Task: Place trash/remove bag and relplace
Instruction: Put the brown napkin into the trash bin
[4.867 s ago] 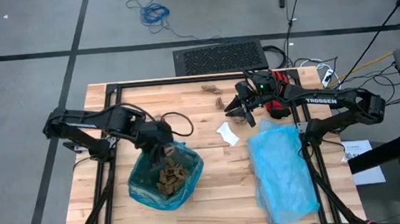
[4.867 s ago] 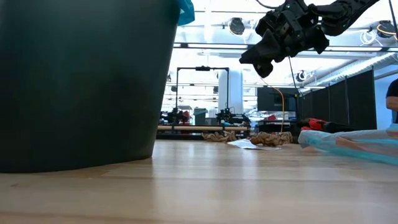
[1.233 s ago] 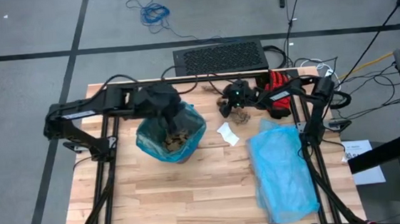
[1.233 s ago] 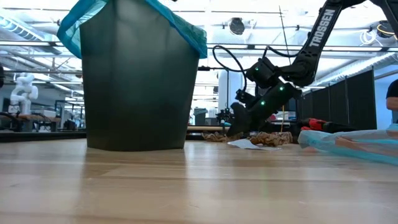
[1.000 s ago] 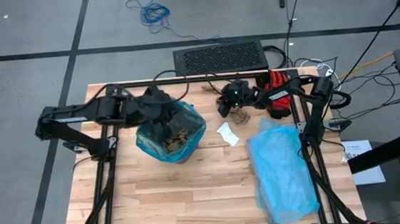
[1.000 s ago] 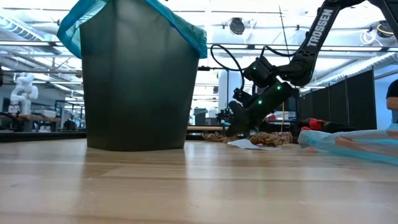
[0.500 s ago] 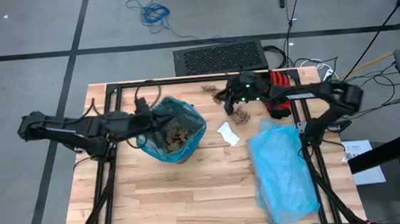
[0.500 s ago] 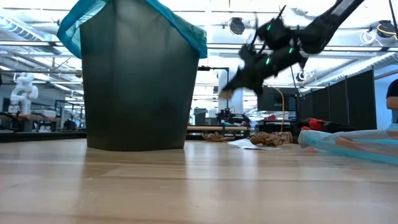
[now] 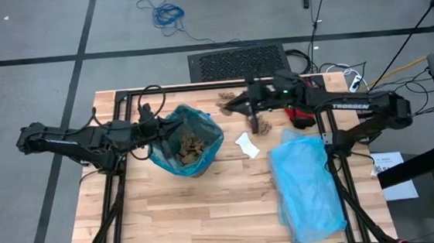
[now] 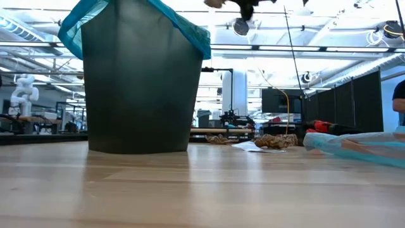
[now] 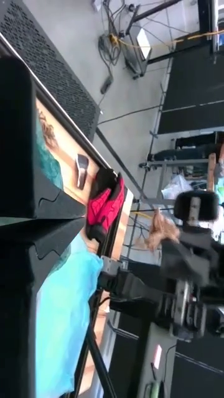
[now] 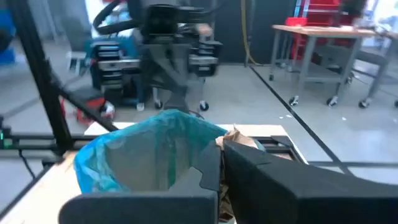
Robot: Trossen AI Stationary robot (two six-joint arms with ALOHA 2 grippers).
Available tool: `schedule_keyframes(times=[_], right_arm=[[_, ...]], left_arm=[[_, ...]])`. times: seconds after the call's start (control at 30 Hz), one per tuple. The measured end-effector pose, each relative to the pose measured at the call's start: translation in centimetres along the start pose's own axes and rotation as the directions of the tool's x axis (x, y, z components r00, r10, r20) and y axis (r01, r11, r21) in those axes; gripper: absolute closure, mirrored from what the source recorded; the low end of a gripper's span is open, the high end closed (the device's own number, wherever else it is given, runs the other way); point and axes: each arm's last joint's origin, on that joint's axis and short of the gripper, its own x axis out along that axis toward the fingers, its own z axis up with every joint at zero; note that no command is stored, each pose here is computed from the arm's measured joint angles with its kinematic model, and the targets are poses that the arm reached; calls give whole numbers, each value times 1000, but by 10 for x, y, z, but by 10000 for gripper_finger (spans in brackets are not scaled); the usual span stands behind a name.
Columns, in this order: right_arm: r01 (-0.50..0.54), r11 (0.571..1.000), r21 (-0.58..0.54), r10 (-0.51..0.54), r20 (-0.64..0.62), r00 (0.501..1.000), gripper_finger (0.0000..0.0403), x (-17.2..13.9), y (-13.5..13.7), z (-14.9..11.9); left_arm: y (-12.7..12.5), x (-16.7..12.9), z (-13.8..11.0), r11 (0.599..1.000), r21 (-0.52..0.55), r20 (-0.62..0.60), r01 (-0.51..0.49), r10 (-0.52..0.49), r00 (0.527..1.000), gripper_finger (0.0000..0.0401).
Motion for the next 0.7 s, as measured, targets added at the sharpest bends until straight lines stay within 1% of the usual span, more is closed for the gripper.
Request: schedule_keyframes(times=[0.1,0.17,0.27,0.37,0.5,0.6,0.7], right_arm=[[-27,999,-42,25,-53,998,403,24,6,17],[-49,997,-56,43,-97,994,403,42,7,22],[-85,994,-69,71,-184,980,398,68,10,21],[-110,992,-57,91,-258,962,379,88,12,15],[-121,993,-12,111,-319,941,328,105,16,9],[-136,991,-9,125,-334,934,276,113,20,4],[-151,988,-27,134,-328,935,225,114,24,4]], left_arm=[[0,0,0,1000,2,-3,-1,1,1000,400],[0,0,-1,1000,7,-12,-3,4,1000,400],[2,0,-3,999,21,-25,-43,43,999,400],[3,0,-6,995,27,-37,-92,93,995,400],[6,0,-18,993,24,-57,-111,113,992,400],[11,-3,-24,992,-2,-54,-128,128,990,400],[14,-4,-32,990,-11,-46,-139,139,989,400]])
